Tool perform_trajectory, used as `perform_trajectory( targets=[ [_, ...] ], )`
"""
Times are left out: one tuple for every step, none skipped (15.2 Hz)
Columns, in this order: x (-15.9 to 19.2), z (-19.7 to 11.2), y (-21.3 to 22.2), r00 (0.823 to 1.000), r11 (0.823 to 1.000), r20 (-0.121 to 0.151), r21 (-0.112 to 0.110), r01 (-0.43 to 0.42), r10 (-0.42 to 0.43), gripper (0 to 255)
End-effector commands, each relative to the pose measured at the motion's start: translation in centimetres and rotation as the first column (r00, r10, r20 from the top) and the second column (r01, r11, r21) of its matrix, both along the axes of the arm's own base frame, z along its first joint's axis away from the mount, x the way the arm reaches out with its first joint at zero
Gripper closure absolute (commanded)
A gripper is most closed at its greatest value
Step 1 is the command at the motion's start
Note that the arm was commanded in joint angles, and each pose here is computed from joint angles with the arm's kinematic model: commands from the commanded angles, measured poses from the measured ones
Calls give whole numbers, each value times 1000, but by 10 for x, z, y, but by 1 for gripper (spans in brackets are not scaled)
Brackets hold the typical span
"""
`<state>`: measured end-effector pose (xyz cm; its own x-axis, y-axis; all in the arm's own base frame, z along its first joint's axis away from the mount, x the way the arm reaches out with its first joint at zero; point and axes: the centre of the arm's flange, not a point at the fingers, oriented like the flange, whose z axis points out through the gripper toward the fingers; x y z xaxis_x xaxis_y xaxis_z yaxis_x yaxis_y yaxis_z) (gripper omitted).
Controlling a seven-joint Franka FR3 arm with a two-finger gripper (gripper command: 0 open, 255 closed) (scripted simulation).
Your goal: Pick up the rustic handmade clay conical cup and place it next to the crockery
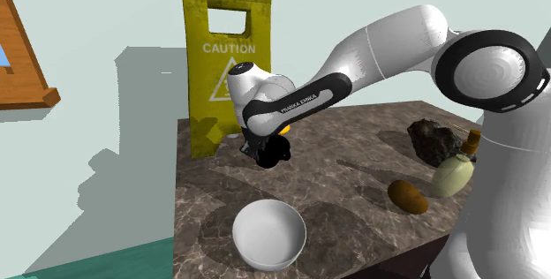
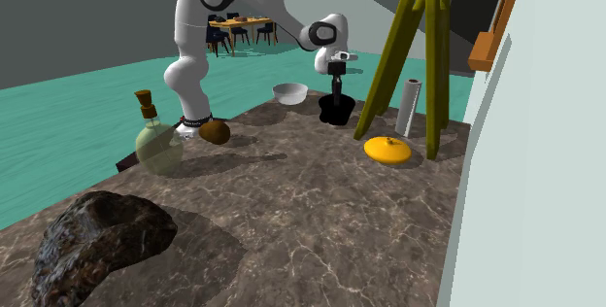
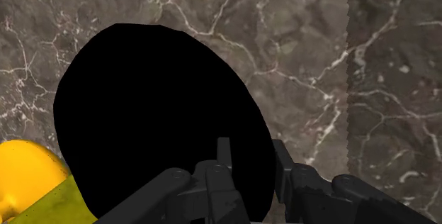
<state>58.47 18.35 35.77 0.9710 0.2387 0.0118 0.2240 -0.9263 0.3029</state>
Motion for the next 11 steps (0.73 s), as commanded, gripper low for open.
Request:
perform_trajectory(
  targets=[
    [0,-5,0,1000,1000,1,0,0,0,255],
    [0,-5,0,1000,1000,1,0,0,0,255],
    [0,-5,0,1000,1000,1,0,0,0,255],
    [0,-5,0,1000,1000,1,0,0,0,255],
    [0,-5,0,1000,1000,1,0,0,0,255],
    [0,-5,0,1000,1000,1,0,0,0,255],
    [0,-5,0,1000,1000,1,0,0,0,255],
    [0,-5,0,1000,1000,1,0,0,0,255],
    [0,-4,0,1000,1000,1,0,0,0,0],
    [0,-4,0,1000,1000,1,0,0,0,0],
    [0,-4,0,1000,1000,1,0,0,0,0]
  ],
)
